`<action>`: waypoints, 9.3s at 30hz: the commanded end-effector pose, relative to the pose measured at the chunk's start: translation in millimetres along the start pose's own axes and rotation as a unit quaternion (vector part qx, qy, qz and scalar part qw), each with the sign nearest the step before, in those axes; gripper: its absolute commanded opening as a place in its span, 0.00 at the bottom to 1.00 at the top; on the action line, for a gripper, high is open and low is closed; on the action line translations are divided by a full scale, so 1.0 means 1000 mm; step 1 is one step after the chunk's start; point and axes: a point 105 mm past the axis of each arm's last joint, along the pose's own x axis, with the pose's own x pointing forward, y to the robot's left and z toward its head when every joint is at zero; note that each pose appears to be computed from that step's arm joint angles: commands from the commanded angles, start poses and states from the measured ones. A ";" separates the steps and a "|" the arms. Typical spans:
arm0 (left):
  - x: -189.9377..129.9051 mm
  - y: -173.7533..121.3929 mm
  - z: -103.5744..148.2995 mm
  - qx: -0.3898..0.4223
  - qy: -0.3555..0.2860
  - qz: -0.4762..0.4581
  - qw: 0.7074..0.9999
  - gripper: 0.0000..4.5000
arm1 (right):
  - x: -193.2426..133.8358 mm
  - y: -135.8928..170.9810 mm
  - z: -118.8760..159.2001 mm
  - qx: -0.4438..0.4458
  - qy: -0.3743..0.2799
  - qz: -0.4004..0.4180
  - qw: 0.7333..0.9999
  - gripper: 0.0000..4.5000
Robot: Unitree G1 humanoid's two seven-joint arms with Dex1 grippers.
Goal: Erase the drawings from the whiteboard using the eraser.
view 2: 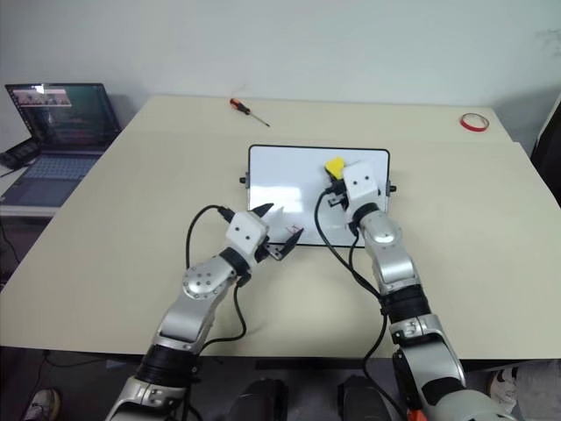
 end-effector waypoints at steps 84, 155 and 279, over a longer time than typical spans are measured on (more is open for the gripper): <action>-0.034 -0.019 0.007 -0.014 -0.019 -0.061 0.998 1.00 | -0.106 -0.002 -0.027 -0.113 0.014 0.078 0.990 0.25; -0.018 -0.032 0.013 -0.037 -0.040 -0.064 0.996 1.00 | -0.130 -0.044 -0.072 -0.265 0.207 0.074 0.939 0.25; -0.064 -0.008 -0.009 -0.082 0.021 0.057 0.995 1.00 | -0.032 0.076 -0.050 -0.245 0.087 0.195 0.946 0.25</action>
